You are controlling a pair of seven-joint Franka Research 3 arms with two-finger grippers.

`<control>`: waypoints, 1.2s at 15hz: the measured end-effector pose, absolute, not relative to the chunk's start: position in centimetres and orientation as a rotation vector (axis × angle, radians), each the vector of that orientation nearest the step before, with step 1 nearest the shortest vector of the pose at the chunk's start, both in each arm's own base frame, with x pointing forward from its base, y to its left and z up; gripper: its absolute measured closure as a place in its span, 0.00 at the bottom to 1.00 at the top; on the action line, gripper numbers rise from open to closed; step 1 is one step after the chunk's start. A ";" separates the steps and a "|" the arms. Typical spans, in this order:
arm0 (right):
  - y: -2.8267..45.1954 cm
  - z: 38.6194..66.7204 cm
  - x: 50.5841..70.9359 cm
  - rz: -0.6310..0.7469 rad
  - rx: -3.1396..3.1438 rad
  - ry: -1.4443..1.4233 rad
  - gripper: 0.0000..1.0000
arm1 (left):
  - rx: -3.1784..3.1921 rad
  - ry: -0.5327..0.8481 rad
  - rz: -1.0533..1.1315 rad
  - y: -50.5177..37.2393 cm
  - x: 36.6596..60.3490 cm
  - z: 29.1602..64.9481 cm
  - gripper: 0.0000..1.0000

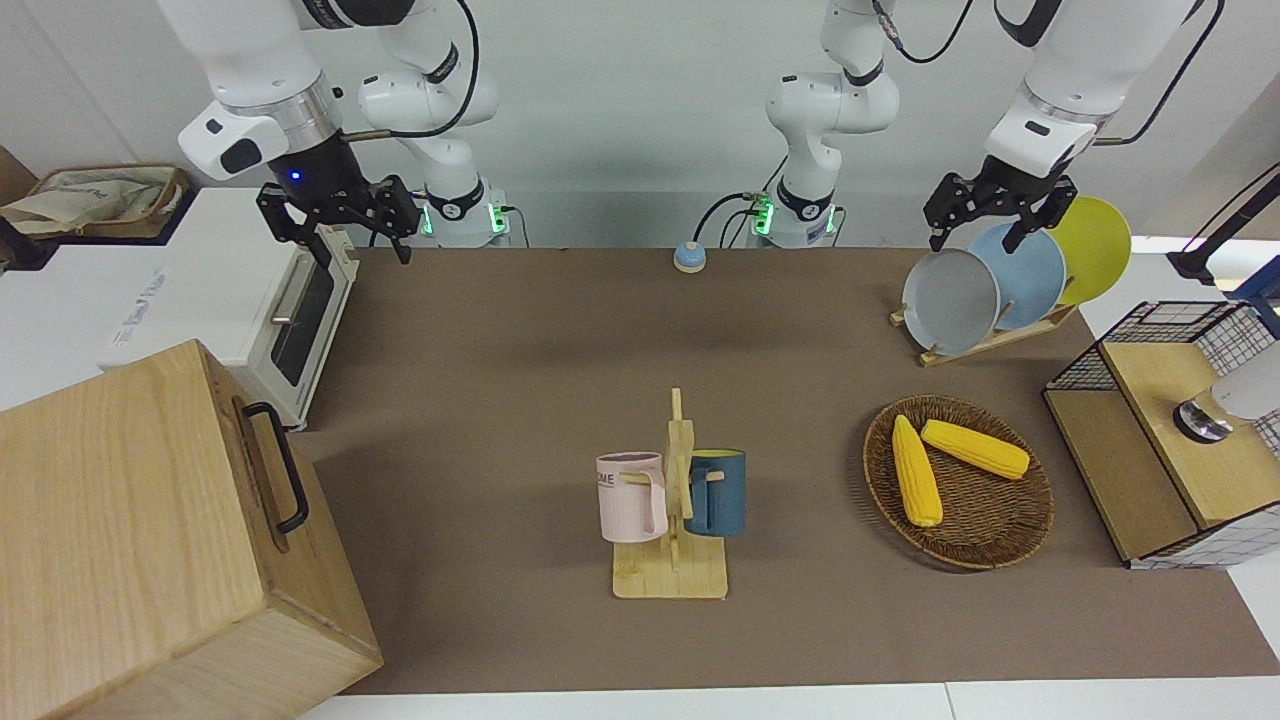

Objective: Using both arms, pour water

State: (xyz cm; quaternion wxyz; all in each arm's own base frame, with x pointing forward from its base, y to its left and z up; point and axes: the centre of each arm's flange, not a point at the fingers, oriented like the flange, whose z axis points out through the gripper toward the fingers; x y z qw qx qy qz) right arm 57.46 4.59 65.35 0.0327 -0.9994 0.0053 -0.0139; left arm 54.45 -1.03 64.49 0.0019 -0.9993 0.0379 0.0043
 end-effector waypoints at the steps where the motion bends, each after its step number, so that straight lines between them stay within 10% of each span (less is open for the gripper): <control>1: 5.4 65.1 57.4 -0.036 -3.076 -0.007 0.01 | -3.135 0.123 0.013 -1.0 54.5 64.5 0.00; 9: 16.5 57.5 59.1 0.005 -3.077 -0.262 0.01 | -3.126 0.169 -0.054 6.4 55.0 64.6 0.00; 18: 24.8 50.8 62.9 -0.260 -3.033 -0.401 0.01 | -3.112 0.215 -0.178 20.9 55.4 61.6 0.00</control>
